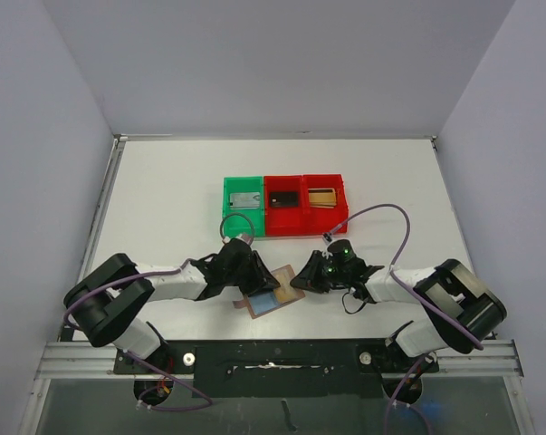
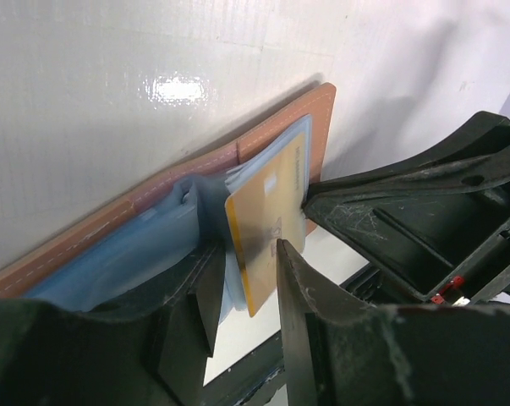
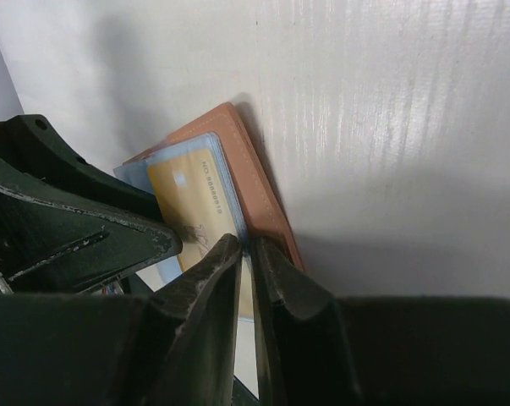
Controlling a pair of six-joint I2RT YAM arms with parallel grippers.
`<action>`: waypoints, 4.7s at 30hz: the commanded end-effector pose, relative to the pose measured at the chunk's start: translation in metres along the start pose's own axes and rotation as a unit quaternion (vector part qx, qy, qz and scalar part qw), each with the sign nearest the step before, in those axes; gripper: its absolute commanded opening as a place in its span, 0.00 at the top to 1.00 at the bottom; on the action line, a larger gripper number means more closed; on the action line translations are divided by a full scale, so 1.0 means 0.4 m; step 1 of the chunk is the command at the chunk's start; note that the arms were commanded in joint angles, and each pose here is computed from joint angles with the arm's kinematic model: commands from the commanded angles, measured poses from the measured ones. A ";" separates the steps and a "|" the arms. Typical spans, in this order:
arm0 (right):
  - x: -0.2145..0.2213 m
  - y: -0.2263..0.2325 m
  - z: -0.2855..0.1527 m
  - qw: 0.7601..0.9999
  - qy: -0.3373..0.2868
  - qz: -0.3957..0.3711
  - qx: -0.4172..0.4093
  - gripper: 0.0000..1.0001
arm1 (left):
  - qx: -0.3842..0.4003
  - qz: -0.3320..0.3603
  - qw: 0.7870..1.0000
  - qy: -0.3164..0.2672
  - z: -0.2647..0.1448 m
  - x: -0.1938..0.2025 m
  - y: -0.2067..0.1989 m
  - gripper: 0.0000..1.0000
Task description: Take the credit cards out of the card holder
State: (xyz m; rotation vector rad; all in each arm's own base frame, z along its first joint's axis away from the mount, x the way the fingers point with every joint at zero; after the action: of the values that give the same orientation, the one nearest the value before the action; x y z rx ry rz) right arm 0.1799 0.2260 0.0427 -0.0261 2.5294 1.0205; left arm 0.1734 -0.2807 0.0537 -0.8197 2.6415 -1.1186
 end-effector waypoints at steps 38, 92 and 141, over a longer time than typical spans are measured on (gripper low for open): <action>0.102 -0.062 0.019 0.995 0.085 0.008 0.059 0.86 | 0.090 -0.025 0.996 -0.017 -0.043 0.011 0.003 0.82; 0.031 0.171 0.020 0.986 0.061 -0.139 -0.069 0.71 | 0.097 -0.049 0.993 -0.037 -0.100 0.008 0.047 1.00; 0.078 0.030 0.061 0.989 0.109 -0.075 0.066 0.82 | 0.094 -0.064 0.992 -0.049 -0.097 0.001 0.083 0.74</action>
State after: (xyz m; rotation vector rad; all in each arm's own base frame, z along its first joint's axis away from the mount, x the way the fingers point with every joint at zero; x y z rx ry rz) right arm 0.1627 0.2764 0.0493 -0.3475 2.6526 0.9779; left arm 0.1392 -0.2287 0.0515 -1.0356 2.4106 -1.2520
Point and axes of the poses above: each gripper's point midway between its finger pads, its own z axis out along the fingers, its own y axis along the line the jaws close on, x = y × z, the point moved 4 cm from there along -z, back along the fingers, and after that the axes turned 14 degrees about -z, right-handed, at the moved point
